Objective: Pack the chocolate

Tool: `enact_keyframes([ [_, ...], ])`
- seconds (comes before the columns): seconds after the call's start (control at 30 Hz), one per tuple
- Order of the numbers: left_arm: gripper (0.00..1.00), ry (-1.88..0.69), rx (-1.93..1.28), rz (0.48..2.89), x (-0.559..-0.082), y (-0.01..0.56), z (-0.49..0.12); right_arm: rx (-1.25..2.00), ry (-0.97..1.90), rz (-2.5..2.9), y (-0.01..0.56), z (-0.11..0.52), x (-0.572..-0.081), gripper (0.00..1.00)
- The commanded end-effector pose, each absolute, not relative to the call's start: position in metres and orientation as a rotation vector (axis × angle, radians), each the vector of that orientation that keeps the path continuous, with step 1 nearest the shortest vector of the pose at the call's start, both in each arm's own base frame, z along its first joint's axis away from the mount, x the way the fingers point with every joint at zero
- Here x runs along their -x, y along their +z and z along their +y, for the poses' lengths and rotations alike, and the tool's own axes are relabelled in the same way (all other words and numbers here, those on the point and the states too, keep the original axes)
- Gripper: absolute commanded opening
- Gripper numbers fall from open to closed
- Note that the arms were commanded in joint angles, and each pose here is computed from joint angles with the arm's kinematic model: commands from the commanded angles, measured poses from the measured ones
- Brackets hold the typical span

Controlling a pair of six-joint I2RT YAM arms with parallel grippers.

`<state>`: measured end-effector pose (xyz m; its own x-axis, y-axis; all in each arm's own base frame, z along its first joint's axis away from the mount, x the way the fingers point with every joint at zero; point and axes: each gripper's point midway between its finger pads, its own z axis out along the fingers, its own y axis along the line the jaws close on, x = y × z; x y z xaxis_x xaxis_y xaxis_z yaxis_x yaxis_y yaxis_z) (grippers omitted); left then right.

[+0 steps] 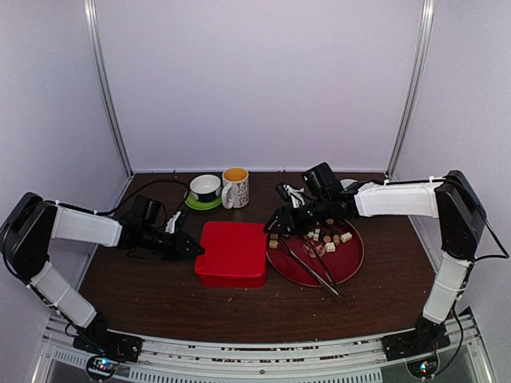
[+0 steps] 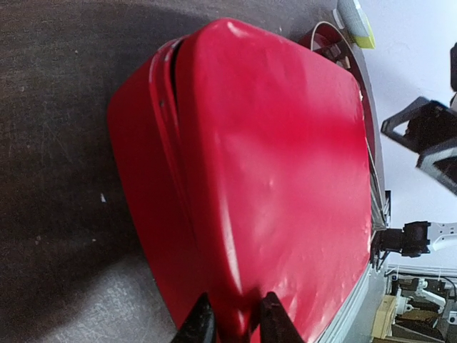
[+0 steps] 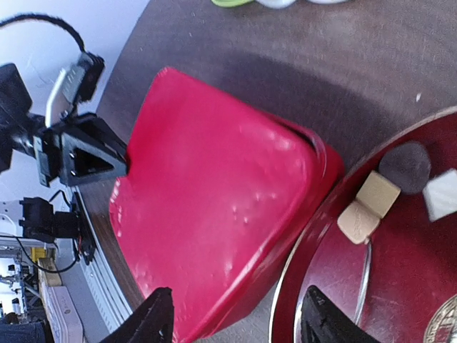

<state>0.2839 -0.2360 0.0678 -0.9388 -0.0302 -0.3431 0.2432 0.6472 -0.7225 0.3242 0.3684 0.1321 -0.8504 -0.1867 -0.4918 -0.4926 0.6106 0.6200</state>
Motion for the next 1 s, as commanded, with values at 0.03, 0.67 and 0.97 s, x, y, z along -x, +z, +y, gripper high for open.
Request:
enact_keyframes([
  [0.03,0.22,-1.098,-0.115,2.502,-0.303,0.069,-0.234,0.529,1.088,2.458,0.128,0.372,-0.305,0.63],
  [0.67,0.26,-1.091,0.091,2.481,-0.3,0.068,-0.223,0.575,1.143,2.532,0.084,0.398,-0.283,0.48],
  [0.97,0.35,-1.09,0.045,2.488,-0.294,0.073,-0.225,0.555,1.086,2.55,0.077,0.394,-0.294,0.33],
])
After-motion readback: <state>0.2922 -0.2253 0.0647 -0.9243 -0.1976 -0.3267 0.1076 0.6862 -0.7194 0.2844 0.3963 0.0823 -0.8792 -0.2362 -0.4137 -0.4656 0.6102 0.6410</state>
